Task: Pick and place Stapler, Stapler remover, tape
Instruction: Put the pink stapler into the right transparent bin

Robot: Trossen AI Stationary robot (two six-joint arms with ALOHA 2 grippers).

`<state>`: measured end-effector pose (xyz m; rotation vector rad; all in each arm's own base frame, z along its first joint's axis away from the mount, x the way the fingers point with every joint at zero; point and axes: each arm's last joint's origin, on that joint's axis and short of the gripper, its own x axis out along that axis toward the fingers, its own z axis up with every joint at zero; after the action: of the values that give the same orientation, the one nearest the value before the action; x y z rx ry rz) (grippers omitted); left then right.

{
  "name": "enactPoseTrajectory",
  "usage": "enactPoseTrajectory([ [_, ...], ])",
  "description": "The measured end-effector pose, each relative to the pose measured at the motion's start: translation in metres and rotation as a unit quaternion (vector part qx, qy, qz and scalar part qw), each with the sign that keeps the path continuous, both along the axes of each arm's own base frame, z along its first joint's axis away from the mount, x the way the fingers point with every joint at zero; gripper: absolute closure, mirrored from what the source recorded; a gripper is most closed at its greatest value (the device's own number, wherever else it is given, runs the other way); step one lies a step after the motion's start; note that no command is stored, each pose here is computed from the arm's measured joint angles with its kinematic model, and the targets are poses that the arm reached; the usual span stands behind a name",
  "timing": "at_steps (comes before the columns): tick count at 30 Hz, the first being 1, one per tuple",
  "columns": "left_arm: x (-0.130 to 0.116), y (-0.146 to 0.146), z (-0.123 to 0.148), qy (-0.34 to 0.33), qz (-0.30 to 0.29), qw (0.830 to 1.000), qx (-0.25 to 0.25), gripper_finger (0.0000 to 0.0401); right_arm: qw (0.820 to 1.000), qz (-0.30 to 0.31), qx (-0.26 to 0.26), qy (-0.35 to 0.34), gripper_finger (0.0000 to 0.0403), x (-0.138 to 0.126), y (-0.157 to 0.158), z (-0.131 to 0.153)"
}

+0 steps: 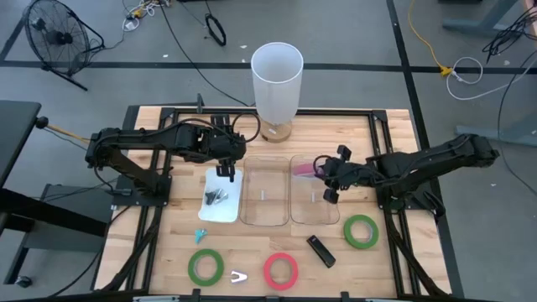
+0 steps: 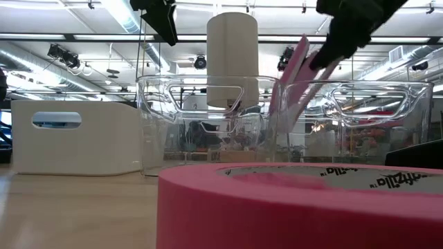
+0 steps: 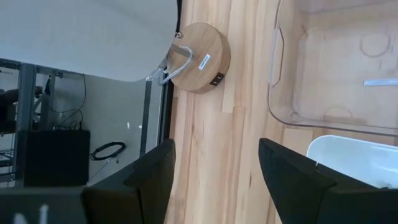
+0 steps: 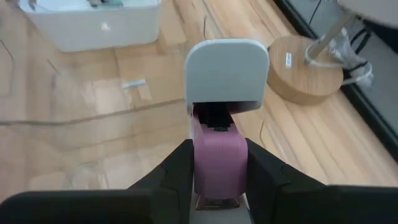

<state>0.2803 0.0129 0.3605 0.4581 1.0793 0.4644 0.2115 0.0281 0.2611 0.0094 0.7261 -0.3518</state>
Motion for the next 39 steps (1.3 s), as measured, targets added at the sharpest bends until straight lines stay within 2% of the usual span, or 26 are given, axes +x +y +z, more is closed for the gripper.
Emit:
enactPoseTrajectory([
  [5,0.0,0.0,0.0,-0.007,0.008,1.0,-0.006,0.0168,1.0,-0.025,0.004,0.004,0.0297,-0.003,-0.002,-0.02],
  [18,0.001,0.0,0.0,-0.013,0.007,1.0,-0.01,0.0167,0.997,-0.062,0.032,-0.042,0.0297,-0.011,-0.004,-0.06],
  [24,0.002,0.0,0.001,-0.016,0.006,1.0,-0.012,0.0167,0.994,-0.078,0.034,-0.061,0.0297,-0.012,-0.005,-0.067],
  [30,0.002,-0.001,0.0,-0.016,0.002,1.0,-0.018,0.0167,0.992,-0.081,0.06,-0.069,0.0298,-0.013,-0.004,-0.072],
  [33,0.002,-0.001,0.0,-0.016,0.002,1.0,-0.018,0.0167,0.993,-0.07,0.076,-0.06,0.0312,-0.014,-0.003,-0.074],
  [39,0.002,-0.001,0.0,-0.016,0.002,1.0,-0.018,0.0167,0.993,-0.058,0.088,-0.054,0.0229,-0.014,-0.002,-0.075],
])
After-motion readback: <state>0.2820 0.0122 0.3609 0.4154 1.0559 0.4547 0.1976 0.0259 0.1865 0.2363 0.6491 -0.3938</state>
